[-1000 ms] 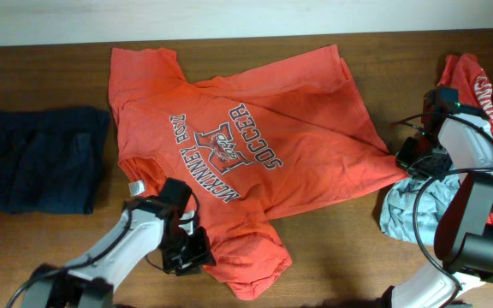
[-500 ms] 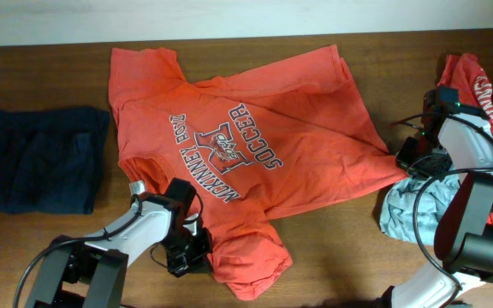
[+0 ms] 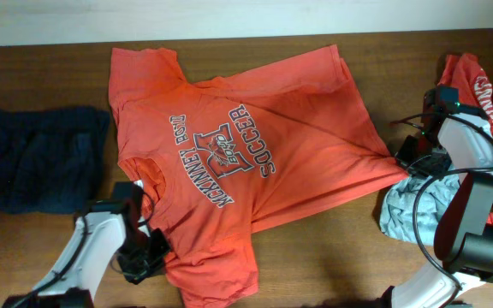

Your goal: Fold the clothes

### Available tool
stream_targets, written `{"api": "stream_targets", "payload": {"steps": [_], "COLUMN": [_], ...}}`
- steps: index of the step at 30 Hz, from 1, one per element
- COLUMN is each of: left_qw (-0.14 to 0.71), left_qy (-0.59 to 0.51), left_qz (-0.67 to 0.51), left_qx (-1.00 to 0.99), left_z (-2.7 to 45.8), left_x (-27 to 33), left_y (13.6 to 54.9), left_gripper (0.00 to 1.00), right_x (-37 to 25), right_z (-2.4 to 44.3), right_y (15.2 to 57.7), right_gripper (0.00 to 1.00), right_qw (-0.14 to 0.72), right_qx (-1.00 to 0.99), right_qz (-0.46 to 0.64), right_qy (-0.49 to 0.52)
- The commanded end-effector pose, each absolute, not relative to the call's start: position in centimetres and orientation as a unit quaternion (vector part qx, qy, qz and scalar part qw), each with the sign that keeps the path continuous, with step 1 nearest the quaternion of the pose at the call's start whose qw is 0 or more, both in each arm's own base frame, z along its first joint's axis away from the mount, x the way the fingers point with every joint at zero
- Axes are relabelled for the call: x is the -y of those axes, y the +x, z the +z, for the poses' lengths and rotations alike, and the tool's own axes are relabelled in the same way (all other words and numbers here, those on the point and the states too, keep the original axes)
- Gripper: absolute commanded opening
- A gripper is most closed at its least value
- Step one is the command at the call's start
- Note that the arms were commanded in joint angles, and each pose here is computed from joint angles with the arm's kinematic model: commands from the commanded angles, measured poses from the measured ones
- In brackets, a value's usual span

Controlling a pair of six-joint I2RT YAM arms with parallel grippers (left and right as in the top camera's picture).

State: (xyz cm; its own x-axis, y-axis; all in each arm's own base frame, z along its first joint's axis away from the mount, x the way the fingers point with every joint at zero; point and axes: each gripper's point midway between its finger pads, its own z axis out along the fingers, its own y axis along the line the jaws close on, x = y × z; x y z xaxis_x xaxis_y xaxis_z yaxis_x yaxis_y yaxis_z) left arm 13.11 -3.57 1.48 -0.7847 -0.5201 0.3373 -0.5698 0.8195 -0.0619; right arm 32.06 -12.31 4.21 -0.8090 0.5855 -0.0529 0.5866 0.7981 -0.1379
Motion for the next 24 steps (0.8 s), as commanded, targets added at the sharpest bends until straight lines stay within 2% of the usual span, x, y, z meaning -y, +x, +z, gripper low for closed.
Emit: {"api": "stream_targets", "payload": {"steps": [1, 14, 24], "left_qw": [0.142, 0.15, 0.112], "left_qy": [0.301, 0.307, 0.298], "left_qz": [0.074, 0.088, 0.078], "left_qx": [0.94, 0.936, 0.945], "left_z": [1.6, 1.9, 3.8], "left_x": [1.7, 1.8, 0.7], "left_y": [12.9, 12.7, 15.4], "left_gripper": [0.0, 0.0, 0.0], "right_x": [12.8, 14.9, 15.0], "right_z": [4.6, 4.8, 5.0], "right_y": [32.6, 30.3, 28.0], "right_gripper": [0.05, 0.06, 0.04], "right_qw": [0.013, -0.015, -0.057], "right_qx": [-0.946, -0.931, -0.922], "right_qz": [-0.084, -0.122, -0.126], "right_qy": [0.314, 0.345, 0.362]}}
